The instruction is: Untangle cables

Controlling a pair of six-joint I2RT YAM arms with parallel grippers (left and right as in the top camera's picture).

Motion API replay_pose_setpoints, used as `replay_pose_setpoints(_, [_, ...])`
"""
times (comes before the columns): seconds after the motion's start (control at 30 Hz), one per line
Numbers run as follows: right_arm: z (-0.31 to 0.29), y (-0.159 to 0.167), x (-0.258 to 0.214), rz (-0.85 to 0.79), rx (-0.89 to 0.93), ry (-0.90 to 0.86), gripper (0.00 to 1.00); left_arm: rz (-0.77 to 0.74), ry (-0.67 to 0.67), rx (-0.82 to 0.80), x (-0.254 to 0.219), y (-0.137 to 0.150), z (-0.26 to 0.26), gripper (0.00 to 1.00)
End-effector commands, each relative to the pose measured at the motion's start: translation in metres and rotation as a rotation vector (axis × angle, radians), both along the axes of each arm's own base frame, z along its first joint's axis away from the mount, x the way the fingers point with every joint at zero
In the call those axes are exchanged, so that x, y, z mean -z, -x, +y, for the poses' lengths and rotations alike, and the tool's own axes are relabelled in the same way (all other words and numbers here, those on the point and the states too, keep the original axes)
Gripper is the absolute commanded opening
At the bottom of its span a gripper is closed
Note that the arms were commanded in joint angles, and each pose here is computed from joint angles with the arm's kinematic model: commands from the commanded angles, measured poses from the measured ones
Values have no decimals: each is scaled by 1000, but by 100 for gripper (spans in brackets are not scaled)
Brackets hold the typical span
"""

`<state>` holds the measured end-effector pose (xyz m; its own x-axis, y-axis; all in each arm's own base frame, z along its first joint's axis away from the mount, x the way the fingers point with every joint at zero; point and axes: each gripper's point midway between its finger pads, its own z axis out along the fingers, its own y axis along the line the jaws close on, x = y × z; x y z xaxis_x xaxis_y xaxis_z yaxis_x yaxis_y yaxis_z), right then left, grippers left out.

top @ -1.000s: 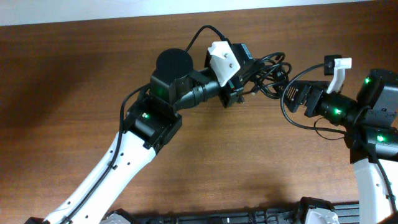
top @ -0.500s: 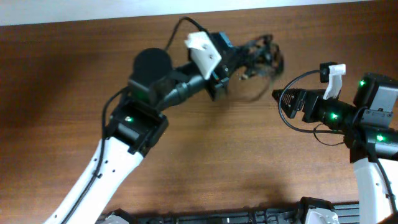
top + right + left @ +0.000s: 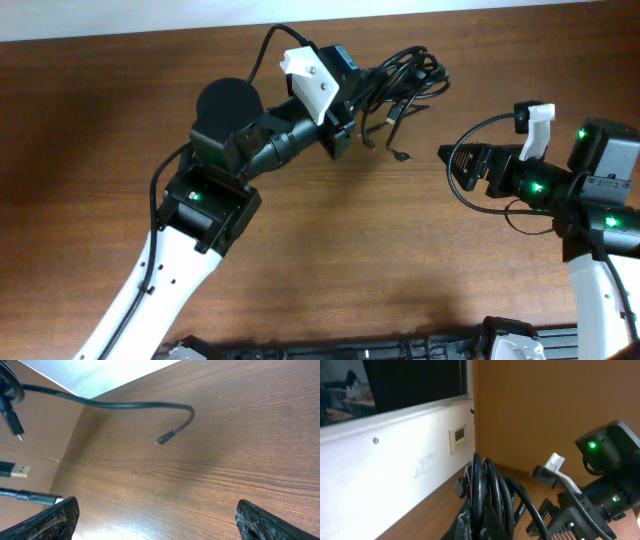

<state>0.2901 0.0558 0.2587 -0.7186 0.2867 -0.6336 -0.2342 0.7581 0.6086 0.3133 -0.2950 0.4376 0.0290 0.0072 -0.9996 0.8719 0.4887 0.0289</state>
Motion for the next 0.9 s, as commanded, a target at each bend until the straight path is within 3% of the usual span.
replay_pose_setpoints(0.0, [4, 1, -2, -12, -24, -2, 99, -15, 24, -13, -17, 5, 7, 0])
replay_pose_setpoints(0.23, [21, 4, -25, -118, -150, -71, 99, 24, -12, -15, -4, 5, 7, 0])
replay_pose_setpoints(0.53, [36, 6, -64, -296, -283, -141, 99, -88, -232, 14, 31, 9, 8, 0])
replay_pose_setpoints(0.73, [35, 0, -78, -273, -245, -214, 99, -292, -280, 294, 33, 52, -9, 0])
replay_pose_setpoints(0.87, [36, -2, -87, -258, -230, -267, 99, -338, -339, 317, 44, 55, -8, 0])
